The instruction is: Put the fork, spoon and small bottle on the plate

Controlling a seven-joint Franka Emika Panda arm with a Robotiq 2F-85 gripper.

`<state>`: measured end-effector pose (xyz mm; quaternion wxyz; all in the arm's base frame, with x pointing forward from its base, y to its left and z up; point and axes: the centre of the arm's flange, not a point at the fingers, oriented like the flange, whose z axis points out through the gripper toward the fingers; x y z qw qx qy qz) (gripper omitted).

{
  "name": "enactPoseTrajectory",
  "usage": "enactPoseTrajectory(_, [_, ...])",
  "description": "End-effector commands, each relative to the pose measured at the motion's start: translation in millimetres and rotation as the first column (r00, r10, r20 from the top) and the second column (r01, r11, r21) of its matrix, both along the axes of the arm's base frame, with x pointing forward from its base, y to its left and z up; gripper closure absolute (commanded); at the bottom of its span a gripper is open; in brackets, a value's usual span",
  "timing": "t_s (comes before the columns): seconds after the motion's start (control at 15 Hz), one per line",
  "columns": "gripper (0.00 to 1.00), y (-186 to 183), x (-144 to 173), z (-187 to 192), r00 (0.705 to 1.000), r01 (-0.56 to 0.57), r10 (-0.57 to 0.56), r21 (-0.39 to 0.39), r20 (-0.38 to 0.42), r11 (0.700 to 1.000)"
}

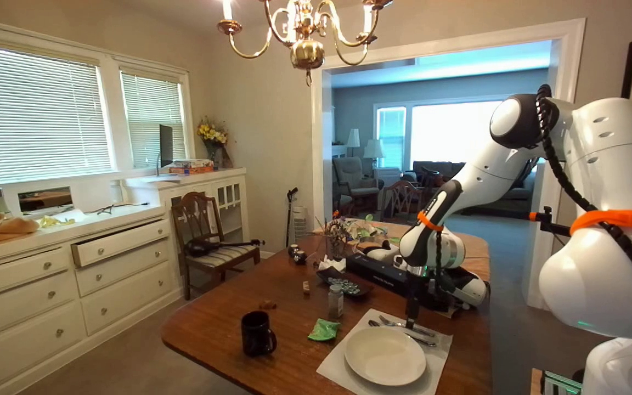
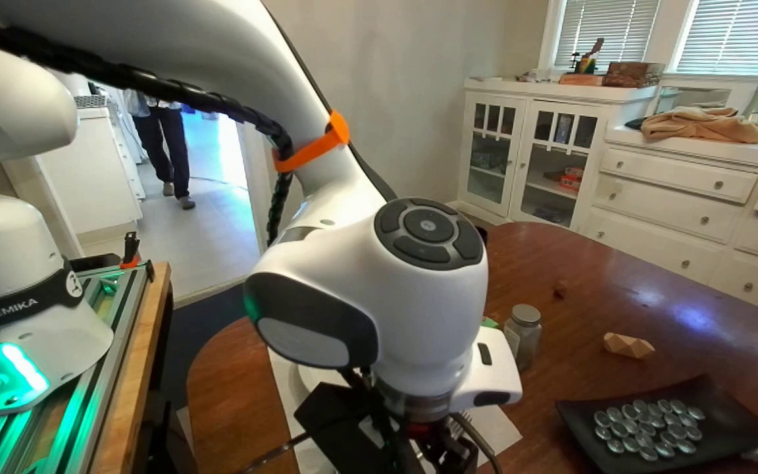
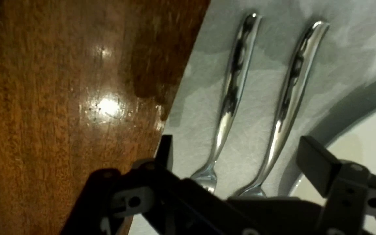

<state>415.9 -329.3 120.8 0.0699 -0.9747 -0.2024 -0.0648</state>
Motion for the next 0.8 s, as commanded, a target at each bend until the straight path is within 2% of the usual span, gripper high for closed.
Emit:
enactPoseTrajectory(0.0, [0.1,7,13,0,1.0,0.03,-0.03,0.024,0.006,0.999])
enactPoseTrajectory(0.13, [0.2,15,19,-2,0.999,0.053,-0.053,0.023,0.004,0.998])
enactPoseTrajectory(0.2, [0.3,18,20,-3,0.998,0.064,-0.065,0.022,0.002,0.998])
enactPoseTrajectory(0.33, [0.31,17,21,-6,0.996,0.092,-0.092,0.022,-0.006,0.996])
enactPoseTrajectory(0.4, [0.4,16,20,-7,0.994,0.111,-0.111,0.02,-0.005,0.994])
enactPoseTrajectory(0.47, [0.35,13,18,-7,0.991,0.132,-0.132,0.019,-0.003,0.991])
enactPoseTrajectory(0.53, [0.39,10,15,-6,0.989,0.146,-0.146,0.017,0.0,0.989])
enactPoseTrajectory(0.73, [0.39,1,9,-7,0.983,0.185,-0.185,0.013,0.006,0.983])
